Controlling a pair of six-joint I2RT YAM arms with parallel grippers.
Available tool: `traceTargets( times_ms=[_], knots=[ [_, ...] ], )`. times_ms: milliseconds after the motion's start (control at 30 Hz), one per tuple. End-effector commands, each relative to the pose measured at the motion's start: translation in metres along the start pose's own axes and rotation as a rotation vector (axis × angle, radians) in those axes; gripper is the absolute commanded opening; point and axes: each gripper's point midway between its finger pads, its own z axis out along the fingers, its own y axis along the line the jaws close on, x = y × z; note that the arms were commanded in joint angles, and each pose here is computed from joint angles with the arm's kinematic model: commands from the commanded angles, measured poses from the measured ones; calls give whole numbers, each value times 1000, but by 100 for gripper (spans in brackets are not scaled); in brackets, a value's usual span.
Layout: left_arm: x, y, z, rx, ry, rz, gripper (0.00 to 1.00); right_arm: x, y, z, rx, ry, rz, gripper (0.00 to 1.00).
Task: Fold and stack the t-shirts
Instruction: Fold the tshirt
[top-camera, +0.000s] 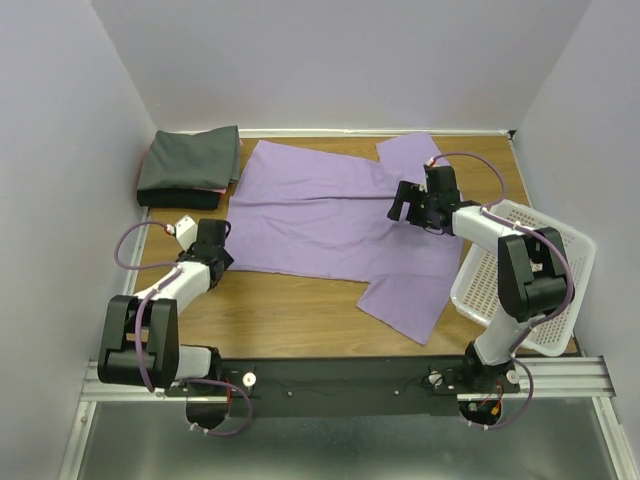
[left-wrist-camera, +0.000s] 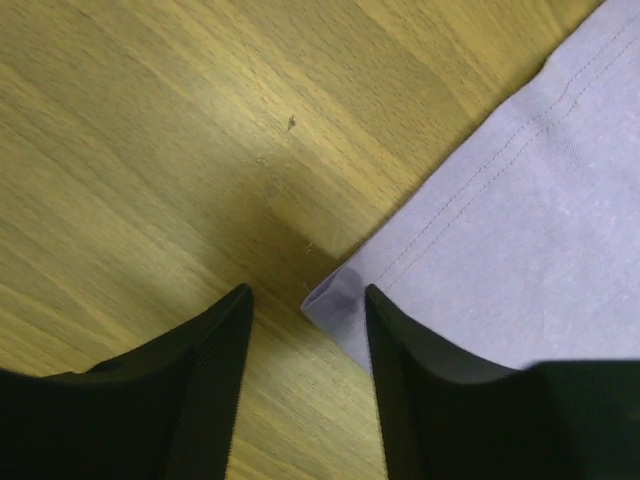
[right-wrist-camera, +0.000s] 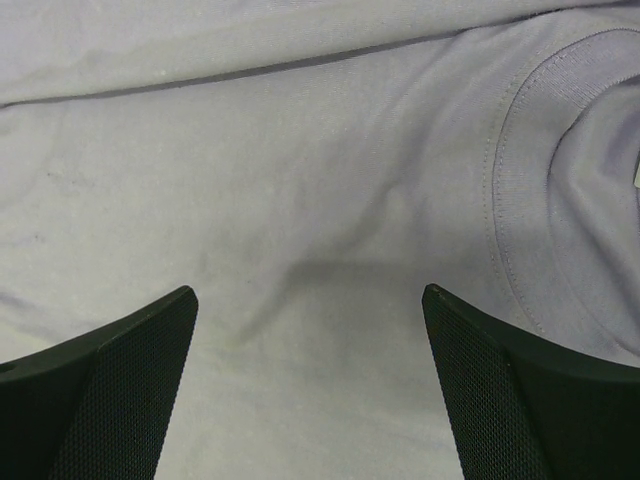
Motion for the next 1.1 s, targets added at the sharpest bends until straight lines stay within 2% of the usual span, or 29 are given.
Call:
traceTargets(
  times_ms=[0, 133, 267, 367, 567, 700, 967, 1067],
  knots=[
    [12, -3, 5, 19, 64, 15, 50, -3, 2, -2, -20, -16, 9, 100],
    [16, -6, 6, 35, 81, 29, 35, -4, 2, -3, -19, -18, 10, 100],
    [16, -8, 5, 50, 78, 32, 34, -5, 2, -4, -20, -21, 11, 100],
    [17, -11, 4, 74, 82, 41, 13, -5, 2, -5, -21, -24, 9, 100],
    [20, -26, -1, 179, 94, 77, 1, -2, 2, -5, -23, -18, 9, 100],
    [7, -36, -11, 237, 52, 76, 0, -5, 2, -9, -28, -28, -8, 100],
    [-42, -68, -51, 409, -147, 63, 0, -11, 14, -37, -56, -89, -21, 100],
    [-62, -73, -61, 408, -228, 70, 0, -7, 22, -43, -56, -99, -24, 100]
  ],
)
